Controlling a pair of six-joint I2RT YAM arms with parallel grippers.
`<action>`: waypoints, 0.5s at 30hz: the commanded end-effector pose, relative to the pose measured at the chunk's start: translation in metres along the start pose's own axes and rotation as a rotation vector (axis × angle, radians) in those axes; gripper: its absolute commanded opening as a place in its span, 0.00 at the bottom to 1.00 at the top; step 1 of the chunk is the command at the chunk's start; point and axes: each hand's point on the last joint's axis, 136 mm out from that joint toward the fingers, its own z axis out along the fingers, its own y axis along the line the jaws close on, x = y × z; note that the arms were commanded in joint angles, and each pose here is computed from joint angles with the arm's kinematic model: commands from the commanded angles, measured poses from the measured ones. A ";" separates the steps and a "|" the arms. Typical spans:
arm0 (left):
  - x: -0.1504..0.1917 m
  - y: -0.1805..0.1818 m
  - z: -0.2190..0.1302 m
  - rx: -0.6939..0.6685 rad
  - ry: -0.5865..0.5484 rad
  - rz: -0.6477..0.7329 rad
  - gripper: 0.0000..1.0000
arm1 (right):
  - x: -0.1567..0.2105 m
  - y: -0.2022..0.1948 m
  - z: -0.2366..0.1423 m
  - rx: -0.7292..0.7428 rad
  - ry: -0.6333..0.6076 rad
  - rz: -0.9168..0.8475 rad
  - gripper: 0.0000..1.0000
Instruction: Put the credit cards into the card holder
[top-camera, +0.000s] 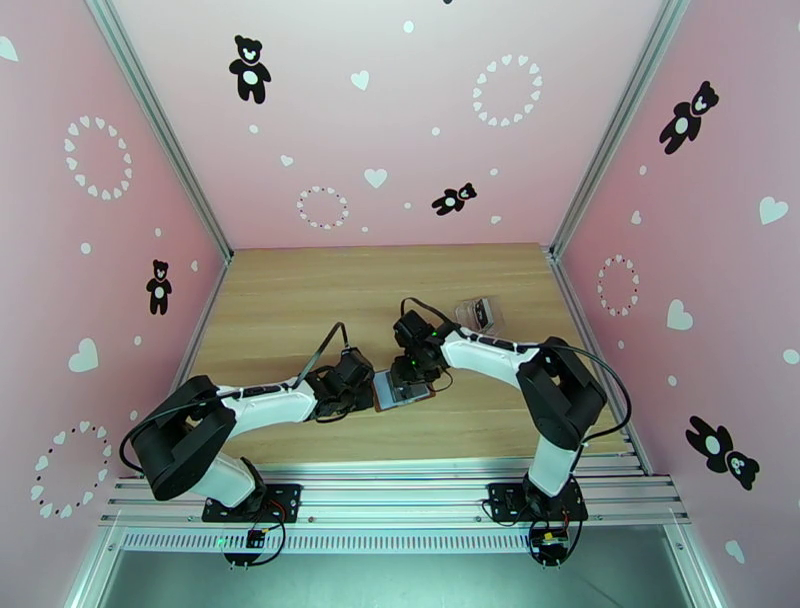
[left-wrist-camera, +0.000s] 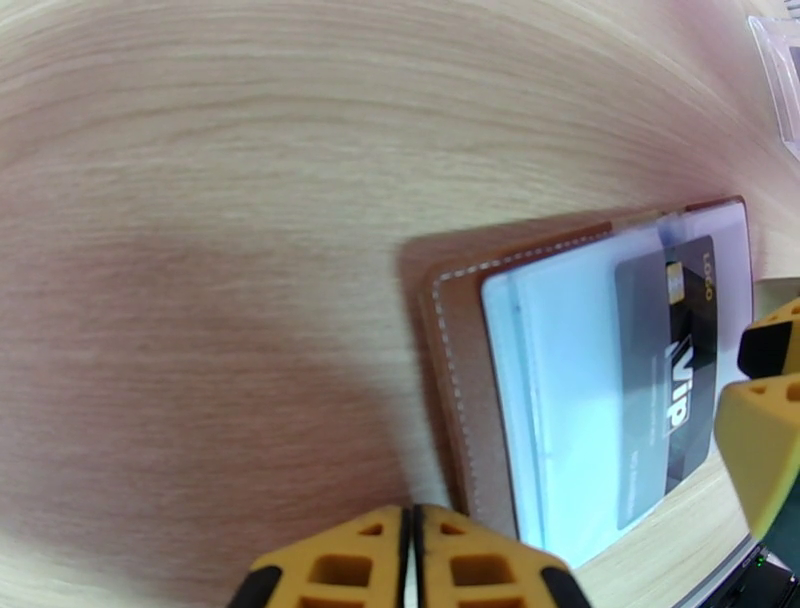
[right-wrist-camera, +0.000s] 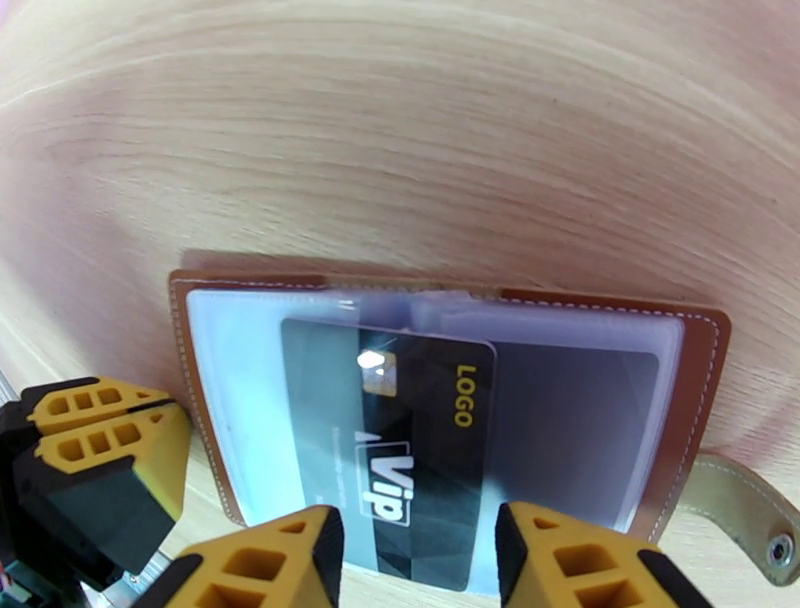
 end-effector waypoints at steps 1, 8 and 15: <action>0.009 0.002 0.008 -0.004 0.029 0.016 0.11 | -0.001 0.003 0.005 -0.007 0.015 0.002 0.46; 0.010 0.001 0.009 -0.003 0.032 0.018 0.11 | 0.002 0.009 0.010 -0.046 0.032 0.015 0.45; 0.010 -0.001 0.011 -0.002 0.036 0.018 0.10 | 0.004 0.019 0.012 -0.080 0.039 0.010 0.43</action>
